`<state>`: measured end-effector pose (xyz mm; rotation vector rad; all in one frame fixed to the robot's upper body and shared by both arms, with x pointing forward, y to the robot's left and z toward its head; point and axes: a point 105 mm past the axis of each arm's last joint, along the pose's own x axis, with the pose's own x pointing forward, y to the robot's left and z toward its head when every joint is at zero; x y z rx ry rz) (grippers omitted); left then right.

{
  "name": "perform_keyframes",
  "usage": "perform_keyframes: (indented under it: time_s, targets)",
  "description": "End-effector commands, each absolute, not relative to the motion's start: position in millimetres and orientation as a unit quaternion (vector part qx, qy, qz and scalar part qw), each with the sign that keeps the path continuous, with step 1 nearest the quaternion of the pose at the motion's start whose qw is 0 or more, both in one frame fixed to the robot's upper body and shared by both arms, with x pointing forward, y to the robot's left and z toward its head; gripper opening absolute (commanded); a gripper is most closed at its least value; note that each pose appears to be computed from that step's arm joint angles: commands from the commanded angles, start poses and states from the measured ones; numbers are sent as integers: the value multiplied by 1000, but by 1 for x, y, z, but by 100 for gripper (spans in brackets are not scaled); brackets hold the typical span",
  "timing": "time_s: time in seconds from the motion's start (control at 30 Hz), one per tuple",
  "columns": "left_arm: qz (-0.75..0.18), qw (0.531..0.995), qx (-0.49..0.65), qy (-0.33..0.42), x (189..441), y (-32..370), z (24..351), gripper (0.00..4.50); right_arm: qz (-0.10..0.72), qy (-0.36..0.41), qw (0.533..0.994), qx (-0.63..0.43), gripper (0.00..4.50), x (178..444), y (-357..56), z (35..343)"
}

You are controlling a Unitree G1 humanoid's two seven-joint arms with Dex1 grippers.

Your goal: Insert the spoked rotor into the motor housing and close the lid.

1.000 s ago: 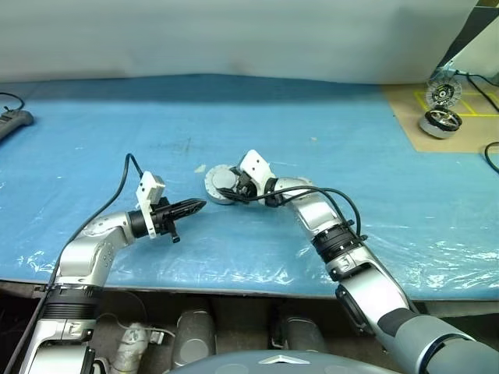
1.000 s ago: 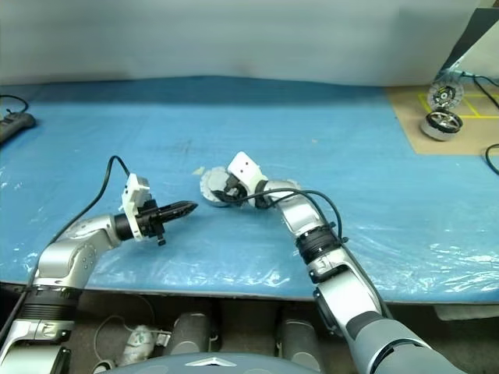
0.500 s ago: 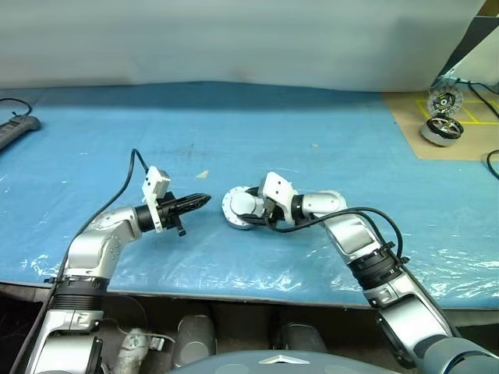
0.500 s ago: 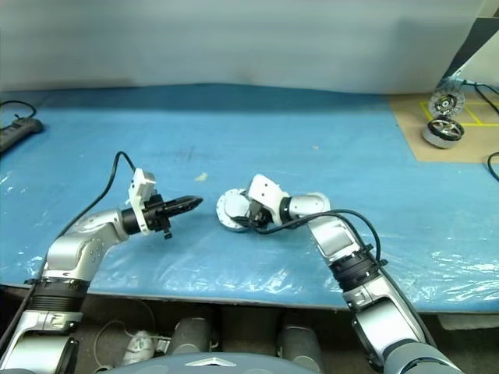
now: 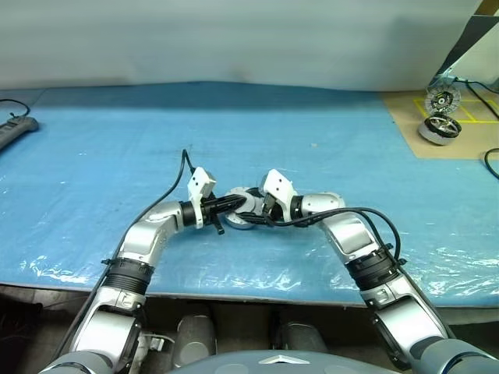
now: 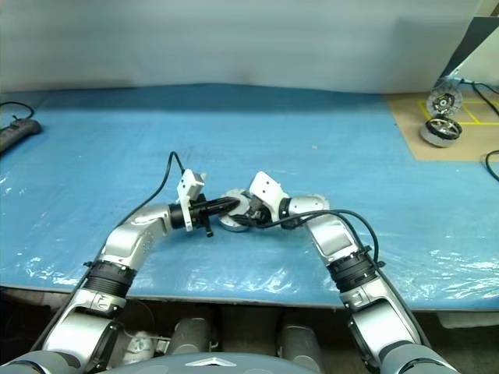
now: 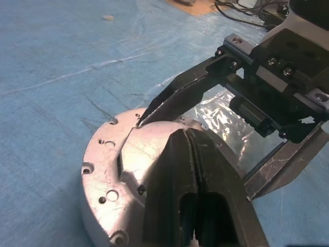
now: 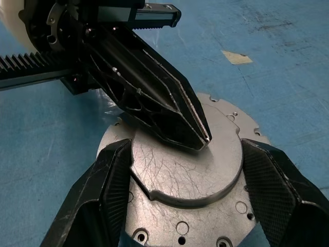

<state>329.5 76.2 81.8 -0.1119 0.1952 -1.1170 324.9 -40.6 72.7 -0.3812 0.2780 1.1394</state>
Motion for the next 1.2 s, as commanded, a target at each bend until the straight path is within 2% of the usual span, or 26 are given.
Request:
perform_keyframes:
  time_s: [0.03, 0.33, 0.43, 0.5, 0.6, 0.67, 0.73, 0.97, 1.1, 1.2]
  targets:
    - [-542, 835, -37, 91, 327, 76, 85, 0, 504, 240, 812, -170, 297, 312, -65, 22]
    - [-533, 836, 14, 127, 332, 85, 63, 0, 475, 234, 835, -149, 297, 318, -69, 29]
    - [-537, 834, 21, 130, 331, 84, 59, 0, 478, 211, 838, -157, 297, 320, -69, 36]
    - [-536, 834, 23, 130, 331, 82, 58, 0, 481, 177, 843, -165, 372, 322, -68, 49]
    - [-532, 838, 40, 116, 336, 80, 62, 0, 474, 146, 860, -115, 446, 329, -63, 80]
    - [-536, 837, 35, 106, 339, 78, 69, 0, 491, 113, 860, -78, 446, 329, -62, 112]
    - [-542, 833, 34, 105, 339, 77, 71, 0, 505, 96, 855, -63, 446, 325, -62, 130]
    - [-543, 831, 37, 113, 340, 82, 69, 0, 507, 67, 860, 1, 446, 318, -73, 164]
    - [-544, 830, 37, 115, 338, 83, 67, 0, 473, 122, 869, 79, 446, 317, -89, 147]
    - [-545, 830, 36, 113, 336, 83, 68, 0, 440, 205, 862, 147, 446, 307, -101, 107]
